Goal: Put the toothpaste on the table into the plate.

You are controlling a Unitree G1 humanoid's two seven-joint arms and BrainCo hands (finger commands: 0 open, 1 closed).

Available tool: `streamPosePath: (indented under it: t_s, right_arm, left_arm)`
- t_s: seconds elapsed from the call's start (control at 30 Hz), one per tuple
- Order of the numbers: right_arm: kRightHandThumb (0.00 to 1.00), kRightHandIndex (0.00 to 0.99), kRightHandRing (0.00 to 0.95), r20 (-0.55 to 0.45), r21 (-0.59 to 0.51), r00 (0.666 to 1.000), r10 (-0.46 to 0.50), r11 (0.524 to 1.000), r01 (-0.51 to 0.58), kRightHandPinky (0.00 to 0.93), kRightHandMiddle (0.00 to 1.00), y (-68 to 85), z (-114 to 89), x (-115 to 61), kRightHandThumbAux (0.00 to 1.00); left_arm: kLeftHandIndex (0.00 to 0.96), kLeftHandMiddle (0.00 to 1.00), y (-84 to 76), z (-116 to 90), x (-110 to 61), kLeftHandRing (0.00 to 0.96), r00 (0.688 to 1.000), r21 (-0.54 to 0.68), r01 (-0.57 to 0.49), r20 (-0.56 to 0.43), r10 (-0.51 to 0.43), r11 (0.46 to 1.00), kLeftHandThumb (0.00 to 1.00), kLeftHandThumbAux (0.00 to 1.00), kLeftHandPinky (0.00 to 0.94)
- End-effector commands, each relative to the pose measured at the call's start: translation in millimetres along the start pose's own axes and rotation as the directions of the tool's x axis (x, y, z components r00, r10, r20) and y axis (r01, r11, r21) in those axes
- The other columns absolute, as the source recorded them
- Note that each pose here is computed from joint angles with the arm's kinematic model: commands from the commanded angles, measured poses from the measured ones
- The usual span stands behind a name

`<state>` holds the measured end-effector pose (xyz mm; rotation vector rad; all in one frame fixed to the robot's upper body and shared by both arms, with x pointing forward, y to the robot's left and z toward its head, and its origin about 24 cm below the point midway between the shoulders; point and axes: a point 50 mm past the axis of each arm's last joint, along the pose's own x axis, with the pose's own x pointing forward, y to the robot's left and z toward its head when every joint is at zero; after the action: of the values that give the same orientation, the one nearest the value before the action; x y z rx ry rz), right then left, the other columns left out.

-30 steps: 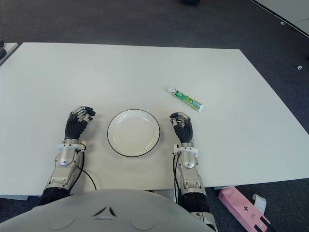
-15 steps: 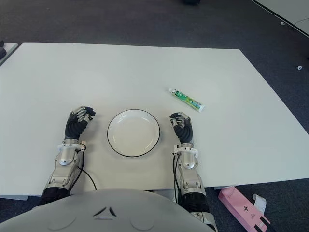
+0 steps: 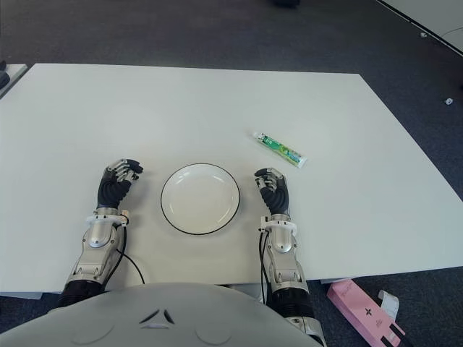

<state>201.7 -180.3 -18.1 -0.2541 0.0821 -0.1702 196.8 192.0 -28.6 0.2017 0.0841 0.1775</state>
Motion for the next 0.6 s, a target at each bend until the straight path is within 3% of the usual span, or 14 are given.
streamPosePath:
  t_s: [0.03, 0.17, 0.27, 0.6]
  right_arm:
    - [0.703, 0.422, 0.453, 0.015, -0.015, 1.000, -0.018, 1.000, 0.019, 0.459, 0.448, -5.6, 3, 4.2, 0.735]
    - [0.701, 0.421, 0.448, 0.054, -0.032, 0.998, -0.046, 0.998, 0.047, 0.449, 0.442, -15.0, 10, 11.3, 0.736]
    - [0.699, 0.421, 0.448, 0.125, -0.045, 0.988, -0.089, 0.994, 0.096, 0.457, 0.441, -26.8, 30, 21.4, 0.736]
    - [0.696, 0.421, 0.472, 0.275, -0.114, 0.954, -0.123, 0.981, 0.159, 0.478, 0.456, -43.3, 63, 33.8, 0.736]
  left_arm:
    - [0.426, 0.476, -2.7, -13, -5.9, 0.448, 0.996, -0.001, 0.000, -0.084, 0.000, 1.000, 0.715, 0.723, 0.431]
    - [0.426, 0.476, -3.6, -12, -6.2, 0.452, 0.996, -0.003, 0.000, -0.084, 0.000, 1.000, 0.714, 0.723, 0.437]
    - [0.426, 0.476, -4.3, -12, -6.5, 0.456, 0.997, -0.001, 0.002, -0.080, -0.002, 1.000, 0.713, 0.723, 0.443]
    - [0.425, 0.475, -5.4, -13, -7.0, 0.459, 0.997, -0.001, 0.008, -0.072, -0.008, 1.000, 0.711, 0.724, 0.443]
